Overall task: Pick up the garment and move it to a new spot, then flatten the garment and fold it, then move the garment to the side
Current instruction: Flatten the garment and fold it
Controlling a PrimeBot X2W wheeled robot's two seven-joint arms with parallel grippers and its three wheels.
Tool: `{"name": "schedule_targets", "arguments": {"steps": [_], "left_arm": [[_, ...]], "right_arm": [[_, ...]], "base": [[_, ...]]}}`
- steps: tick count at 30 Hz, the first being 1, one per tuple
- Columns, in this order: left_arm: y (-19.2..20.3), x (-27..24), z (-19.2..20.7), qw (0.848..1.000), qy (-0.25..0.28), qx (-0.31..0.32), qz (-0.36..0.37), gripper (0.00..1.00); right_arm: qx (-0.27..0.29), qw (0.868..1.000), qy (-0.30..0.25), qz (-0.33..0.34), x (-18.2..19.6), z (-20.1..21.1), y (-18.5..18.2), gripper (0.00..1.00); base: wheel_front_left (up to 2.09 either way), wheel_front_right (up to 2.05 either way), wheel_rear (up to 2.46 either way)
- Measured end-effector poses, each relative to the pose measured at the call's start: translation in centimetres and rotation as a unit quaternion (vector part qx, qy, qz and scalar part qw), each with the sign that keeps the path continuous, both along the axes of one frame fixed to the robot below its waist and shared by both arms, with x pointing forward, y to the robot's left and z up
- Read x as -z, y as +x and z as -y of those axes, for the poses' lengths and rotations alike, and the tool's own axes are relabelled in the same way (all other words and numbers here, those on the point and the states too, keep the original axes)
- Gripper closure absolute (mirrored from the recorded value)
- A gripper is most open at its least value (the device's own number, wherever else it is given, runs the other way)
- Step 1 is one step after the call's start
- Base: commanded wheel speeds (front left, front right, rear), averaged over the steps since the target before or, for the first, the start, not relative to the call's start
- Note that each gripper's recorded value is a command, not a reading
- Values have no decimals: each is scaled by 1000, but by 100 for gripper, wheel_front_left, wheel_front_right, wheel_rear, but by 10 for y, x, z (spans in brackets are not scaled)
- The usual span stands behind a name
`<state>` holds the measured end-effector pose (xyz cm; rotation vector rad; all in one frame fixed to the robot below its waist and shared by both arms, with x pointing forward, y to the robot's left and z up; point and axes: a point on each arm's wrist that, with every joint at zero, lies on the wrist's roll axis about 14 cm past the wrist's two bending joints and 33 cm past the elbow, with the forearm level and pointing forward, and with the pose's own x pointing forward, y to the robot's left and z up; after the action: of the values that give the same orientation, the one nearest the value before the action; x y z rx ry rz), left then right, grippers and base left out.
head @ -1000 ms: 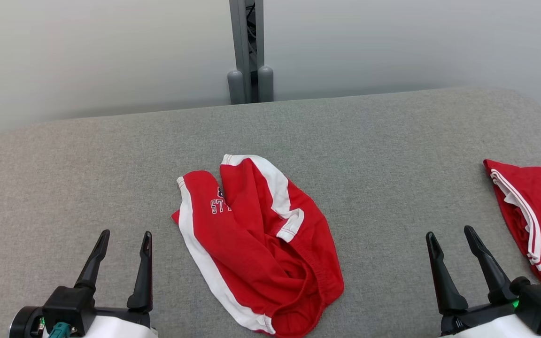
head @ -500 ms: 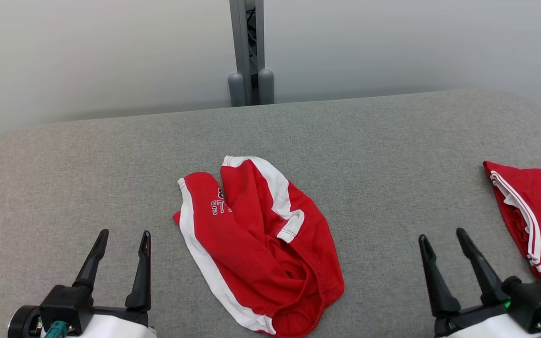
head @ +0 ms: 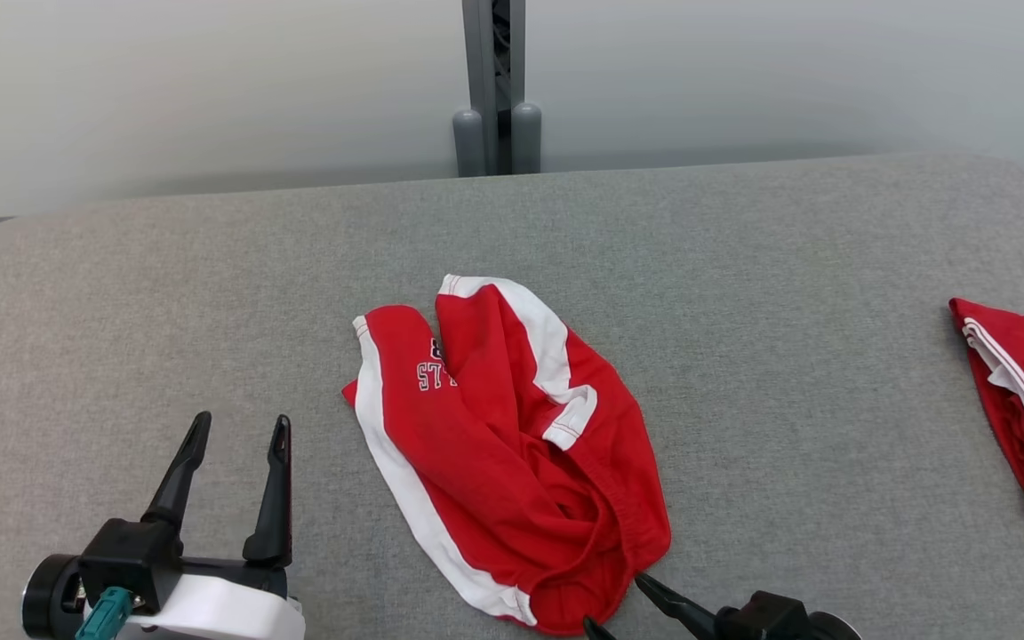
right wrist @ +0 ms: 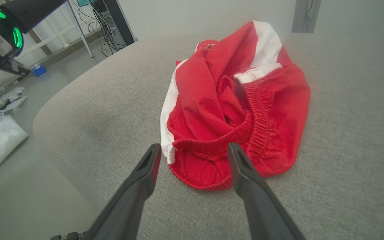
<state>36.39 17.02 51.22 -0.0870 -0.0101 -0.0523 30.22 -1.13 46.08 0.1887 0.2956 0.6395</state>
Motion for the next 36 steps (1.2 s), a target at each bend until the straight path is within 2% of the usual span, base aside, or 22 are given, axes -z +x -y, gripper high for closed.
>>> {"name": "schedule_targets", "arguments": {"steps": [6, 14, 15, 16, 23, 31, 36], "left_arm": [[4, 5, -1, 1000, -4, -3, -4, 0], [7, 15, -1, 1000, -9, -7, -14, 0], [8, 14, -2, 1000, -9, -8, -13, 0], [9, 14, -3, 1000, -9, -10, -11, 0], [9, 17, -3, 1000, -13, -11, -12, 0], [17, 22, 5, 1000, -15, 1, -17, 0], [21, 20, 7, 1000, -17, 6, -12, 0]], "right_arm": [[-66, 996, -46, -41, 38, -13, -9, 0], [-157, 979, -128, -27, 74, -31, -10, 0], [-159, 978, -131, -27, 77, -32, -9, 45], [-159, 979, -128, -29, 78, -35, -8, 100], [-116, 987, -107, -19, 73, -18, 17, 100], [-77, 986, -145, -39, 84, 49, 27, 100], [-44, 985, -165, -37, 84, 90, 45, 100]], "base": [[0, 0, 0], [0, 0, 0], [0, 0, 0], [0, 0, 0], [0, 0, 0], [0, 0, 0], [0, 0, 0]]}}
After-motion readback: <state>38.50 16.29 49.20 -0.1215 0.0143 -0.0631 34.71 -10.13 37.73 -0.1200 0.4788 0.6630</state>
